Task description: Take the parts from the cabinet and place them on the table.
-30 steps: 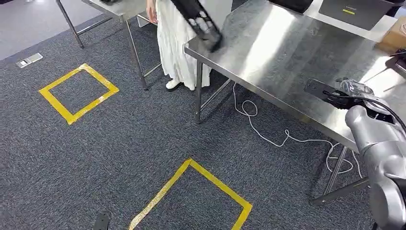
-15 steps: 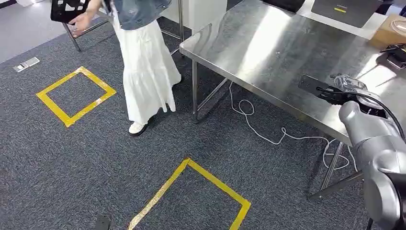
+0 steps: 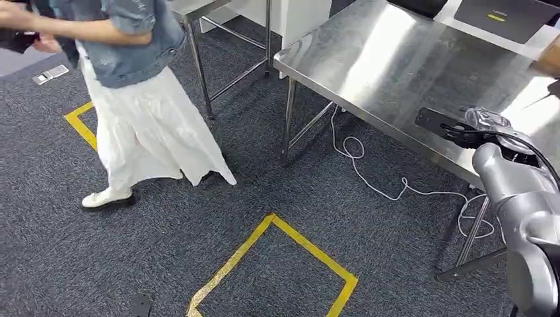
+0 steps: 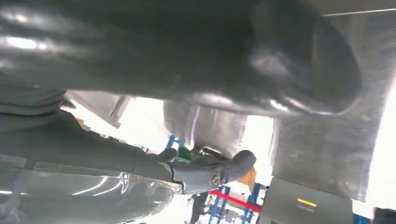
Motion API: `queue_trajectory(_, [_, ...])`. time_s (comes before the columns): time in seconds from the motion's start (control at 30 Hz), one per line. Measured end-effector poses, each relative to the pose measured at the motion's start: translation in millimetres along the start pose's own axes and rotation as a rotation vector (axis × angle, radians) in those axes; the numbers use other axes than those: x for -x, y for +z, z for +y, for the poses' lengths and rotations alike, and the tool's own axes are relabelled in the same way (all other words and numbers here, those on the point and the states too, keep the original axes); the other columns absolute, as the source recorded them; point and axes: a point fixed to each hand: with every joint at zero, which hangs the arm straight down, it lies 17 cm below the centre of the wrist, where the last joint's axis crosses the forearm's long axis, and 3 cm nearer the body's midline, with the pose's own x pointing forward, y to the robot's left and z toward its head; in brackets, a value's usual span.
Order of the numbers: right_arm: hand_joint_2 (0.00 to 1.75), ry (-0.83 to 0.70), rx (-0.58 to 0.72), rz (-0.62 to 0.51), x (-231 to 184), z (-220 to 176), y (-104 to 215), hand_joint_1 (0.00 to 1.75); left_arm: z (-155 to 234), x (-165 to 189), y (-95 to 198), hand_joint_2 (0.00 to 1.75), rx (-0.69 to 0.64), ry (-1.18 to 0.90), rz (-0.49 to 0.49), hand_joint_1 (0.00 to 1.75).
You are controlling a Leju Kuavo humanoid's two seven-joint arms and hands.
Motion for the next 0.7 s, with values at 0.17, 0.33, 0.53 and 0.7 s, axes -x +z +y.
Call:
queue_trajectory(0.17, [0.00, 0.002, 0.031, -0.012, -8.4, -14.0, -1.5, 0.00, -3.8, 0.8, 2.0, 0.00, -0.001, 0.009, 0.004, 0.00])
queue_trajectory(0.33, [1.75, 0.013, 0.028, -0.040, -26.8, -9.3, -0.3, 0.00, 2.2, 5.5, 1.8, 0.00, -0.011, 0.008, 0.011, 0.00])
queue_trajectory(0.53, [1.75, 0.023, 0.022, -0.051, -35.4, -4.5, 0.8, 0.00, 4.9, 6.8, 1.3, 0.00, -0.015, 0.007, 0.013, 0.00])
queue_trajectory(0.7, [1.75, 0.030, 0.025, -0.045, -33.4, -5.3, 0.6, 0.00, 5.3, 8.1, 1.9, 0.00, -0.016, 0.007, 0.015, 0.00])
